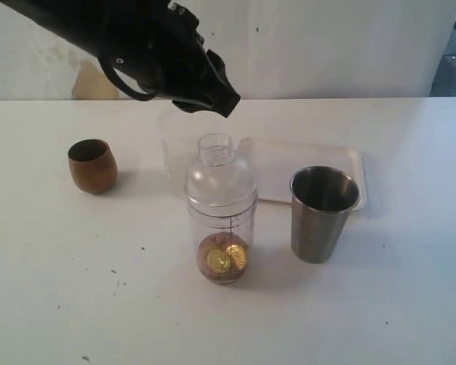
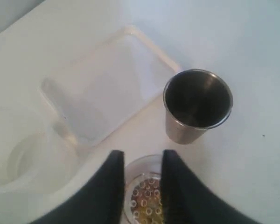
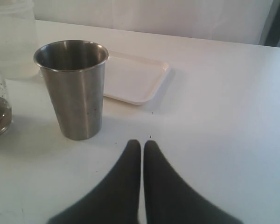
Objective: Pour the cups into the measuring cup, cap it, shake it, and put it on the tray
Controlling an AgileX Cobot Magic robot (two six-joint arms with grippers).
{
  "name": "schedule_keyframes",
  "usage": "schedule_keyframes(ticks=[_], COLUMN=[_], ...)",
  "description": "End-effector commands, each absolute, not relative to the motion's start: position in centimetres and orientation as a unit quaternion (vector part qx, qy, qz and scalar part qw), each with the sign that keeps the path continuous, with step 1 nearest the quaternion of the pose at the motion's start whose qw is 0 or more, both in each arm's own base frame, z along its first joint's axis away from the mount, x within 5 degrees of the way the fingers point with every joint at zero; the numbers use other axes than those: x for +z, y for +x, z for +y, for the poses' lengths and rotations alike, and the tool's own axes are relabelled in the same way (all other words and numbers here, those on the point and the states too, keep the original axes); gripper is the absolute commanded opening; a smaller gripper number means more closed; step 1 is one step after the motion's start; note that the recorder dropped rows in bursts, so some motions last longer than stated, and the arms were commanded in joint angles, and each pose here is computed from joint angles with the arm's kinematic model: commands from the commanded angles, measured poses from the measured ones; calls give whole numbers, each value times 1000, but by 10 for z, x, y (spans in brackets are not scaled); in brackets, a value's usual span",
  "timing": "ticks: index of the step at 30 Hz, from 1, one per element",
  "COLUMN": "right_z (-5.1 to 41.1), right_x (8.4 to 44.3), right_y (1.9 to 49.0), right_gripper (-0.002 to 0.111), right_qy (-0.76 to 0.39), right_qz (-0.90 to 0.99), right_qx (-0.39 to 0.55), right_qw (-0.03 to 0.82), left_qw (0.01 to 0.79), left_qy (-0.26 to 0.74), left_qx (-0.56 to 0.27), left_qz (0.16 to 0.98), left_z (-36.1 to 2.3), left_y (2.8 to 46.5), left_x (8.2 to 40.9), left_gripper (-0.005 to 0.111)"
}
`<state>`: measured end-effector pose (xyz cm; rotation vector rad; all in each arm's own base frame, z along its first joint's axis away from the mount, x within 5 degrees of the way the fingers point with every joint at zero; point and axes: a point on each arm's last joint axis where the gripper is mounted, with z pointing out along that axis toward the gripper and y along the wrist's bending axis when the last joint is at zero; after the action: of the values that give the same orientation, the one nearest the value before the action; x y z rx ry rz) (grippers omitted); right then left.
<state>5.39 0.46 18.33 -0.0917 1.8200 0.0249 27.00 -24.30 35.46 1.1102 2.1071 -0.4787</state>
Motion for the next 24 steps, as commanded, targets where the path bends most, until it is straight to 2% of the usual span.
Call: schedule_keyframes(ticks=[1, 8, 24], right_z=[4, 4, 4], right_x=[183, 183, 183], right_y=[54, 54, 54], right_gripper=[2, 2, 2], right_qy=[-40, -40, -40], right_qz=[788, 788, 788], right_qx=[7, 7, 7], right_qw=[614, 614, 614], left_qw=[339, 342, 346], left_qy=[446, 451, 481], left_qx=[-183, -177, -189], left_qz=[808, 805, 783], left_z=[-244, -243, -245], left_y=[264, 264, 260], left_x=[350, 330, 308], left_gripper=[0, 0, 0])
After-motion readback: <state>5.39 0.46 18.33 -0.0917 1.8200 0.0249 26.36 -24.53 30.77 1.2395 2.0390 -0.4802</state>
